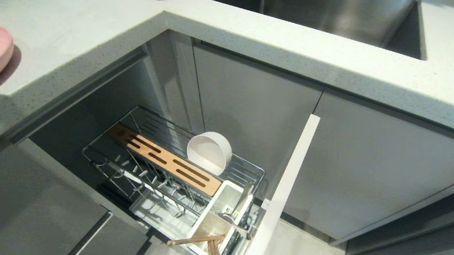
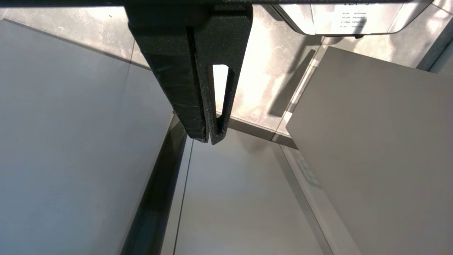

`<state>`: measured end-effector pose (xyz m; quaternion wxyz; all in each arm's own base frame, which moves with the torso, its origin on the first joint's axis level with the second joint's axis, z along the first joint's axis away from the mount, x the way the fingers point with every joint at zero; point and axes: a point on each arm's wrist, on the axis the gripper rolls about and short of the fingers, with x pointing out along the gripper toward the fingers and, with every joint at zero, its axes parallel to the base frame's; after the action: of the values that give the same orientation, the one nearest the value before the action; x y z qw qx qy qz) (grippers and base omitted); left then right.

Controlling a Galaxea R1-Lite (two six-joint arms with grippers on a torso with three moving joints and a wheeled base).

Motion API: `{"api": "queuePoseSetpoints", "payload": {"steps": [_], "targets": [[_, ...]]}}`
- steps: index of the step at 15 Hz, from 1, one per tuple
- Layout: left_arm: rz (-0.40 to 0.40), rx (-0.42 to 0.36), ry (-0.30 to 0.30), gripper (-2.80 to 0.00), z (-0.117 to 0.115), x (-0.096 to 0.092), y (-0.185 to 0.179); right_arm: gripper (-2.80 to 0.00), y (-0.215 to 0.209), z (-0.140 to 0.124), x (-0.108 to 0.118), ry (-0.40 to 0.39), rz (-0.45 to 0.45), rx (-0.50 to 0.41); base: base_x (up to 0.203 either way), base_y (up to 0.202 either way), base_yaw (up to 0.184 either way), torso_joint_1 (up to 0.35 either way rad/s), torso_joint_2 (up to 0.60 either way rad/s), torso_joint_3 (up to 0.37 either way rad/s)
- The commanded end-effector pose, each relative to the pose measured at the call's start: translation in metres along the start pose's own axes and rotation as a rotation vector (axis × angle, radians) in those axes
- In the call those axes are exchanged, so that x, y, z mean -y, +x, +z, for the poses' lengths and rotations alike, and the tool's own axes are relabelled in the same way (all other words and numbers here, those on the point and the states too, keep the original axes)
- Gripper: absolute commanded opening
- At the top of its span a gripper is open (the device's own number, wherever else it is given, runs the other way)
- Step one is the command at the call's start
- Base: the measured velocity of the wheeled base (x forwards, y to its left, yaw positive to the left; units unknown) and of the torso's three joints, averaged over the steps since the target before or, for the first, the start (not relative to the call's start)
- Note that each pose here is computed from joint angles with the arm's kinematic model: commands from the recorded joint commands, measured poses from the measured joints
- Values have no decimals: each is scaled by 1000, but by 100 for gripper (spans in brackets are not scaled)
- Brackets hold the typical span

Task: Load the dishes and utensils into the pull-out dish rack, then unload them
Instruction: Pick up the plate and place it in the cupboard

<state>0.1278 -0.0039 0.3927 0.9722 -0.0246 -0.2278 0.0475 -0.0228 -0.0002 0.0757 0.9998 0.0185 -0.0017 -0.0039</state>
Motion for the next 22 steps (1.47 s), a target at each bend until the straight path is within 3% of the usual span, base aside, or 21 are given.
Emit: {"api": "queuePoseSetpoints", "payload": {"steps": [1,3,6,9,14,16,18,19,22], "targets": [[70,-106,48,-280,-2,-10,-1,-280,0,0,0,0,0,0,0,0,0,0,0,0],[108,-182,74,-280,-1,-15,-4,-280,0,0,0,1,0,0,0,0,0,0,0,0],[220,-197,90,-280,-1,-17,2,-280,0,0,0,0,0,0,0,0,0,0,0,0],[350,-334,116,-280,-3,-18,5,-280,0,0,0,0,0,0,0,0,0,0,0,0],[359,-524,-35,-280,-13,0,16,-280,0,0,0,0,0,0,0,0,0,0,0,0],[413,-597,-30,-280,-20,5,19,-280,0,0,0,1,0,0,0,0,0,0,0,0],[442,-610,-22,-280,-24,7,19,-280,0,0,0,0,0,0,0,0,0,0,0,0],[447,-615,-17,0,-25,8,19,-280,0,0,0,0,0,0,0,0,0,0,0,0],[437,-637,-18,0,-32,12,25,-280,0,0,0,1,0,0,0,0,0,0,0,0]]}}
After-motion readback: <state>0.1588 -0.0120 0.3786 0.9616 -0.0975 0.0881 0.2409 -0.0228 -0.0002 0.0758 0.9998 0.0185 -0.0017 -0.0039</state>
